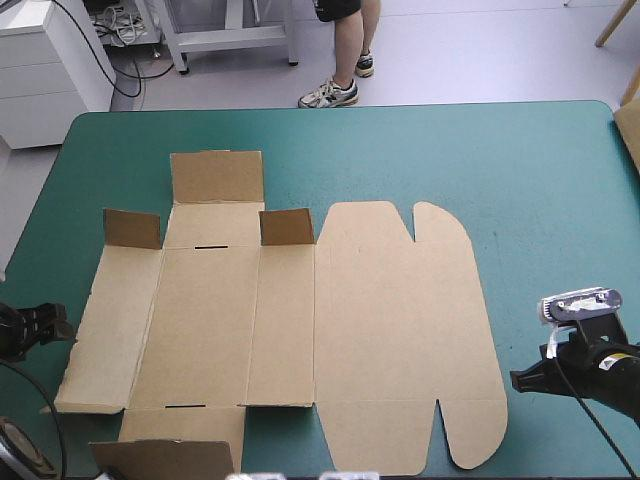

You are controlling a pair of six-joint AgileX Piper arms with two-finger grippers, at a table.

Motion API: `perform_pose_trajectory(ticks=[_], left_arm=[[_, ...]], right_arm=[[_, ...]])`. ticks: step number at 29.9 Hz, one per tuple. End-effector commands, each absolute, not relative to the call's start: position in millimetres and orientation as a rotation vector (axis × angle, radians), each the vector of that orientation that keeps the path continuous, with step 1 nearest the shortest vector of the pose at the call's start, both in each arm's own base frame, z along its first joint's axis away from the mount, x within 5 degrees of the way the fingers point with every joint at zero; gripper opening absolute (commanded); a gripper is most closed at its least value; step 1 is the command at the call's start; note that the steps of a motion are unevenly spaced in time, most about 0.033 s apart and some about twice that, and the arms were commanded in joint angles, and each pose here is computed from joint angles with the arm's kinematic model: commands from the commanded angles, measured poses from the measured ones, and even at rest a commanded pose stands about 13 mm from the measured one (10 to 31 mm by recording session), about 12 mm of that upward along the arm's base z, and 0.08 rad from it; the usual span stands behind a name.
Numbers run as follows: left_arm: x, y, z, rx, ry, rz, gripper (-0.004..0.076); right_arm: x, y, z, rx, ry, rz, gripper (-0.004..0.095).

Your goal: Fold the box

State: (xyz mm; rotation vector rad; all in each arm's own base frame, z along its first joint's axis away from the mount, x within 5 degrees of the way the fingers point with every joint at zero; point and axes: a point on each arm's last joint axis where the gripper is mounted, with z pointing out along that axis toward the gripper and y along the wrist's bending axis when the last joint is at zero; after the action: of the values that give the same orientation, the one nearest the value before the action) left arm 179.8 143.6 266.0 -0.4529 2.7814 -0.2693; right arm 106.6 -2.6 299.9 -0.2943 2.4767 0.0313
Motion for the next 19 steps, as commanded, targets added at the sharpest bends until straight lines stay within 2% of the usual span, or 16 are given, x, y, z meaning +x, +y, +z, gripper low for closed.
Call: perform_pose_trajectory(ticks=[1,6,11,19], left_arm=[[180,142,271,-0.427,2.723,-0.236,0.0557],[177,139,260,-0.344,2.747,-0.238,0.0557],[179,140,248,-0.318,2.778,-0.280,0.0520],[191,140,223,-0.255,2.806,-0.570,0.0511]], right_arm=[[110,-3,310,-0.288,2.408,0.016,-0.0002],[110,-2,310,-0.287,2.409,0.018,-0.0002],[110,-2,310,-0.287,2.409,0.018,-0.0002],[109,-2,309,-0.292,2.421,0.025,-0.0002]])
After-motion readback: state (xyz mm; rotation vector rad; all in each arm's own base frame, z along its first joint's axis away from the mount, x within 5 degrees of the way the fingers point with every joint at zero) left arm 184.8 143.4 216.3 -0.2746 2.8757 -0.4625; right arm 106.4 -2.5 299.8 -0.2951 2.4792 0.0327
